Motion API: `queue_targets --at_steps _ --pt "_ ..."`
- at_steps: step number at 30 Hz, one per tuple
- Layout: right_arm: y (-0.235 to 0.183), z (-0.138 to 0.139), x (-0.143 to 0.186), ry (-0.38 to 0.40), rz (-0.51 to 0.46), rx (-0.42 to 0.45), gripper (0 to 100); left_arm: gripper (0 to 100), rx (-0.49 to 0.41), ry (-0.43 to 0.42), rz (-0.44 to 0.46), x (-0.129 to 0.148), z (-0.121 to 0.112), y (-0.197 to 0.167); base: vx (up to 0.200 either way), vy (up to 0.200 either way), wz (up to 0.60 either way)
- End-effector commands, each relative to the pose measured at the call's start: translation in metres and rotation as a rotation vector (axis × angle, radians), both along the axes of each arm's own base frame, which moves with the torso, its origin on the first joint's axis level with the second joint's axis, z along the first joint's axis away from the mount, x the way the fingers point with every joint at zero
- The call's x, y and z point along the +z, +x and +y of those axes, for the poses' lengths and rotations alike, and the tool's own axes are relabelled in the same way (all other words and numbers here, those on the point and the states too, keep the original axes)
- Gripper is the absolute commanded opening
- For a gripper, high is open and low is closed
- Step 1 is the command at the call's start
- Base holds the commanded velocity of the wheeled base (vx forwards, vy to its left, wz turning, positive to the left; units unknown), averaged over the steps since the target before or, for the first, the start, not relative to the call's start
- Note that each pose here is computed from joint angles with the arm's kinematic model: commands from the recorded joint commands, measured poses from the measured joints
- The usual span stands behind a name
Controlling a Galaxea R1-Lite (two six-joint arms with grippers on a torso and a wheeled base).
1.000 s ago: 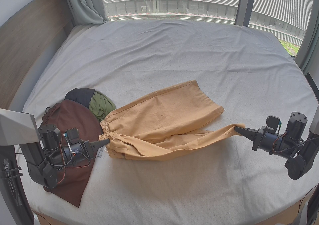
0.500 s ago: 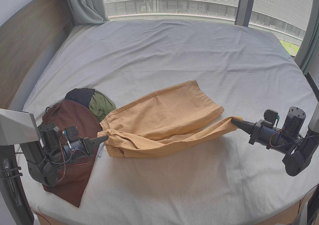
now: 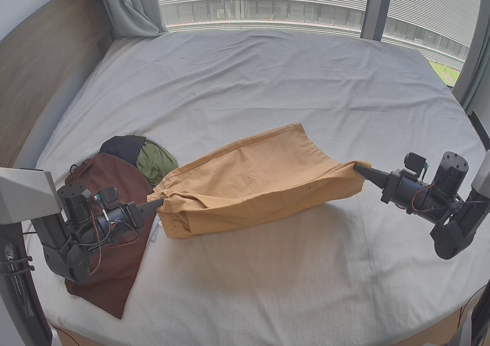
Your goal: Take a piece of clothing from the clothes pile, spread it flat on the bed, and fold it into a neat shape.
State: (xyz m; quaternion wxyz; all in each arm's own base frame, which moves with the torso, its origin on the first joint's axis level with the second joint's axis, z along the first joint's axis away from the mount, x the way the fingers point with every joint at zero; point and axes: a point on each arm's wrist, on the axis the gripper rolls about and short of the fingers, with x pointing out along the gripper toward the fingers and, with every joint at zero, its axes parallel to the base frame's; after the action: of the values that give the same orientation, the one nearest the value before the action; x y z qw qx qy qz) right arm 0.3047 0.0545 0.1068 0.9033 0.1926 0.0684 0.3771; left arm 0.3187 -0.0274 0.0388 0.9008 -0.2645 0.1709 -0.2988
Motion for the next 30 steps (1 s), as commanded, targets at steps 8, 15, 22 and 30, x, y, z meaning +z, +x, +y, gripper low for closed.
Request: queue_targets --at_steps 8,15,22,30 --pt "0.058 0.007 0.014 0.044 -0.001 0.0 0 0 0.077 -0.029 -0.034 0.009 0.001 0.013 0.0 0.0 0.0" --pt "0.085 0.013 0.016 0.046 -0.01 0.006 0 0 0.115 -0.038 -0.049 0.011 0.002 0.02 0.0 0.0 0.0" --pt "0.109 0.017 0.01 0.046 -0.01 0.008 0 0 0.124 -0.058 -0.037 0.011 0.004 0.021 0.0 0.0 0.0" --pt "0.129 0.024 0.017 0.063 -0.034 0.019 0 0 0.134 -0.075 -0.027 0.009 0.006 0.025 0.0 0.0 0.0"
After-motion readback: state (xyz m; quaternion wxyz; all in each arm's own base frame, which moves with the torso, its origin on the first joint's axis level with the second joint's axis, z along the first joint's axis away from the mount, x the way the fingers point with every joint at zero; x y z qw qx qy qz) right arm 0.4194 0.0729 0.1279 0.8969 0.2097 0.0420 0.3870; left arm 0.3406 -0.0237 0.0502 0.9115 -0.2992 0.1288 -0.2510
